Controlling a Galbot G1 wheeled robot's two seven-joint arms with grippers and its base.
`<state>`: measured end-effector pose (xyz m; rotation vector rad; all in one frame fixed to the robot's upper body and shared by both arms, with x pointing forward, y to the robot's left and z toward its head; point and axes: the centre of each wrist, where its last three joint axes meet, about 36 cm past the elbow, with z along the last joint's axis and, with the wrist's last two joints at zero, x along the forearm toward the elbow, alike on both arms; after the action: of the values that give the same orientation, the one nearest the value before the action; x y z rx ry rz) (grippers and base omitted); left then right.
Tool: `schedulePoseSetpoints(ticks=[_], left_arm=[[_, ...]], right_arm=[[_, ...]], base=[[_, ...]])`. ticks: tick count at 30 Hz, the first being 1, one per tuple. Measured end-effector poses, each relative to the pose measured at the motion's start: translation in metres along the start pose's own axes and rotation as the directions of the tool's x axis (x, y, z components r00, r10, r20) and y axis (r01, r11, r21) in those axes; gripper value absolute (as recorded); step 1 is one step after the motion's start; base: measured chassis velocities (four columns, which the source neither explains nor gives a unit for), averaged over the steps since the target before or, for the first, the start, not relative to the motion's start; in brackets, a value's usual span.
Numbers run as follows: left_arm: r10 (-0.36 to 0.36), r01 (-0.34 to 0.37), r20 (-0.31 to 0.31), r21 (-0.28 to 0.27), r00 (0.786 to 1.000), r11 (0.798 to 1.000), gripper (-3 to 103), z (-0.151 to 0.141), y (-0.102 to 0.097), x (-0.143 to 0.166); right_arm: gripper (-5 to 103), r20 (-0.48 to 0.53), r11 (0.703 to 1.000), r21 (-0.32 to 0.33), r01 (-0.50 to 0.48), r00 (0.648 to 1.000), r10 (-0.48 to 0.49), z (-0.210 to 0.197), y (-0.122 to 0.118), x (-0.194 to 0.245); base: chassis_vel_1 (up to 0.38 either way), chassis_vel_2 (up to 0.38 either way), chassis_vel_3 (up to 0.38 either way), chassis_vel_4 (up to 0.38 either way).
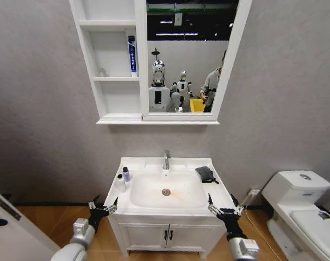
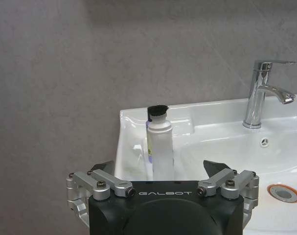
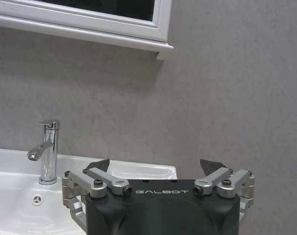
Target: Move facial cleanser and shampoo from washbasin to cabinet, then wipe washbasin with towel.
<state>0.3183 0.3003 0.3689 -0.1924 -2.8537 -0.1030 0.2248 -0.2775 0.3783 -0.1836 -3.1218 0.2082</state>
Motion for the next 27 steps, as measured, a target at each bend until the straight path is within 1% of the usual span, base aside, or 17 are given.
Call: schedulePoseSetpoints(ticks=[1, 3, 6, 8, 9, 12, 13, 15, 16, 17, 18, 19, 20, 24, 26, 27], left_arm=[[-0.001, 0.001, -0.001, 0.001, 1.000, 1.000, 103, 0.002, 0.000, -0.005], [-0.003, 0.004, -0.005, 0.013, 1.000, 1.000, 100, 0.011, 0.000, -0.028], [-0.006, 0.006, -0.008, 0.015, 1.000, 1.000, 99, 0.014, 0.001, -0.037], [-0.020, 0.020, -0.012, 0.022, 1.000, 1.000, 98, 0.019, 0.006, -0.053], [-0.020, 0.020, -0.012, 0.022, 1.000, 1.000, 98, 0.019, 0.006, -0.053], [-0.031, 0.031, -0.005, 0.034, 1.000, 0.999, 97, 0.019, 0.010, -0.073], [-0.031, 0.031, -0.005, 0.034, 1.000, 0.999, 97, 0.019, 0.010, -0.073], [-0.029, 0.029, 0.002, 0.038, 1.000, 0.999, 90, 0.016, 0.011, -0.087], [-0.029, 0.029, 0.002, 0.038, 1.000, 0.999, 90, 0.016, 0.011, -0.087], [-0.026, 0.025, 0.005, 0.038, 1.000, 0.999, 85, 0.014, 0.011, -0.093], [-0.026, 0.025, 0.005, 0.038, 1.000, 0.999, 85, 0.014, 0.011, -0.093], [-0.023, 0.022, 0.011, 0.039, 1.000, 0.999, 82, 0.011, 0.011, -0.100], [-0.020, 0.020, 0.014, 0.039, 1.000, 0.999, 81, 0.009, 0.010, -0.104], [-0.017, 0.016, 0.015, 0.044, 1.000, 0.999, 80, 0.005, 0.010, -0.112], [-0.013, 0.012, 0.011, 0.047, 1.000, 0.999, 70, 0.005, 0.010, -0.115], [-0.013, 0.012, 0.011, 0.047, 1.000, 0.999, 70, 0.005, 0.010, -0.115]], right_arm=[[100, -0.002, 1.000, 0.000, -0.001, 1.000, 0.001, -0.001, -0.001, 0.001], [100, -0.007, 1.000, 0.006, -0.012, 1.000, 0.012, -0.002, -0.007, 0.003], [100, -0.009, 1.000, 0.007, -0.017, 1.000, 0.017, -0.002, -0.008, 0.004], [100, -0.014, 1.000, 0.009, -0.030, 0.999, 0.030, 0.001, -0.009, 0.004], [100, -0.014, 1.000, 0.009, -0.030, 0.999, 0.030, 0.001, -0.009, 0.004], [100, -0.027, 0.999, 0.012, -0.035, 0.999, 0.036, 0.007, -0.010, 0.004], [100, -0.027, 0.999, 0.012, -0.035, 0.999, 0.036, 0.007, -0.010, 0.004], [100, -0.029, 0.999, 0.013, -0.037, 0.999, 0.038, 0.009, -0.010, 0.003], [100, -0.029, 0.999, 0.013, -0.037, 0.999, 0.038, 0.009, -0.010, 0.003], [100, -0.030, 0.999, 0.012, -0.039, 0.999, 0.040, 0.009, -0.011, 0.002], [100, -0.030, 0.999, 0.012, -0.039, 0.999, 0.040, 0.009, -0.011, 0.002], [100, -0.032, 0.999, 0.013, -0.043, 0.999, 0.044, 0.010, -0.011, 0.002], [100, -0.036, 0.999, 0.013, -0.047, 0.998, 0.048, 0.011, -0.012, 0.002], [100, -0.045, 0.998, 0.012, -0.056, 0.997, 0.057, 0.014, -0.013, 0.002], [100, -0.050, 0.998, 0.011, -0.064, 0.997, 0.065, 0.015, -0.013, 0.001], [100, -0.050, 0.998, 0.011, -0.064, 0.997, 0.065, 0.015, -0.013, 0.001]], base=[[0.000, 0.000, 0.000, 0.000], [0.000, 0.000, 0.000, 0.000], [0.000, 0.000, 0.000, 0.000], [0.000, 0.000, 0.000, 0.000], [0.000, 0.000, 0.000, 0.000], [0.000, 0.000, 0.000, 0.000], [0.000, 0.000, 0.000, 0.000], [0.000, 0.000, 0.000, 0.000], [0.000, 0.000, 0.000, 0.000], [0.000, 0.000, 0.000, 0.000], [0.000, 0.000, 0.000, 0.000], [0.000, 0.000, 0.000, 0.000], [0.000, 0.000, 0.000, 0.000], [0.000, 0.000, 0.000, 0.000], [0.000, 0.000, 0.000, 0.000], [0.000, 0.000, 0.000, 0.000]])
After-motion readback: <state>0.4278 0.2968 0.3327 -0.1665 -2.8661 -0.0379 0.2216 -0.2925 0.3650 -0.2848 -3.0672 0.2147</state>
